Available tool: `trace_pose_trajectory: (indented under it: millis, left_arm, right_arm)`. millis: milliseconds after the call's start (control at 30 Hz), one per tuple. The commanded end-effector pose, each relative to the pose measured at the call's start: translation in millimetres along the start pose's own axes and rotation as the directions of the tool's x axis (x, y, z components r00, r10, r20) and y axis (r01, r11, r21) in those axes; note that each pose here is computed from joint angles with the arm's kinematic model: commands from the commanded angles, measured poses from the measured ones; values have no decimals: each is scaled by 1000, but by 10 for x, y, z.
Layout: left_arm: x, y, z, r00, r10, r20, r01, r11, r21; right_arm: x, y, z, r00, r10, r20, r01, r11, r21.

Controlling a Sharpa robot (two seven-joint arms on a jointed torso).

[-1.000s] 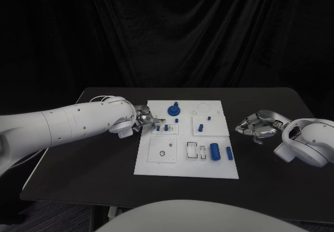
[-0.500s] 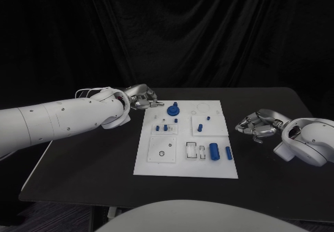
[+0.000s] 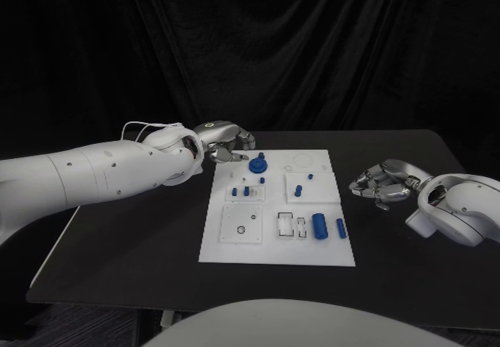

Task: Assemble the parts on the task board

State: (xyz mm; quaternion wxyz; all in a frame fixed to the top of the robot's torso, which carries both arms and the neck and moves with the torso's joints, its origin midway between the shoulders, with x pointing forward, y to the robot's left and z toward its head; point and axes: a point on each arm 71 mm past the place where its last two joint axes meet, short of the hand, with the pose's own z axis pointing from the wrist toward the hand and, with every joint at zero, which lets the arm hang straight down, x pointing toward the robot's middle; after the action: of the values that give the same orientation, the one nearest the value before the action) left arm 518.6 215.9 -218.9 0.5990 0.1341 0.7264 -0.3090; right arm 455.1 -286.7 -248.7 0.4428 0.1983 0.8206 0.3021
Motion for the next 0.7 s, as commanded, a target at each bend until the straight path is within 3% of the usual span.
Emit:
trace_pose_trajectory:
  millis: [33, 500, 700]
  left_arm:
    - [125, -75, 48, 993, 100, -64, -93, 990, 105]
    - [413, -173, 273, 976, 167, -137, -147, 978, 146]
    - [478, -214, 338, 972, 182, -151, -159, 975, 155]
  right_arm:
    - [-37, 19, -12, 997, -53, 61, 56, 998, -41]
    - [-92, -14, -69, 992, -78, 101, 83, 995, -48]
    - [-97, -22, -81, 992, -80, 102, 85, 995, -46]
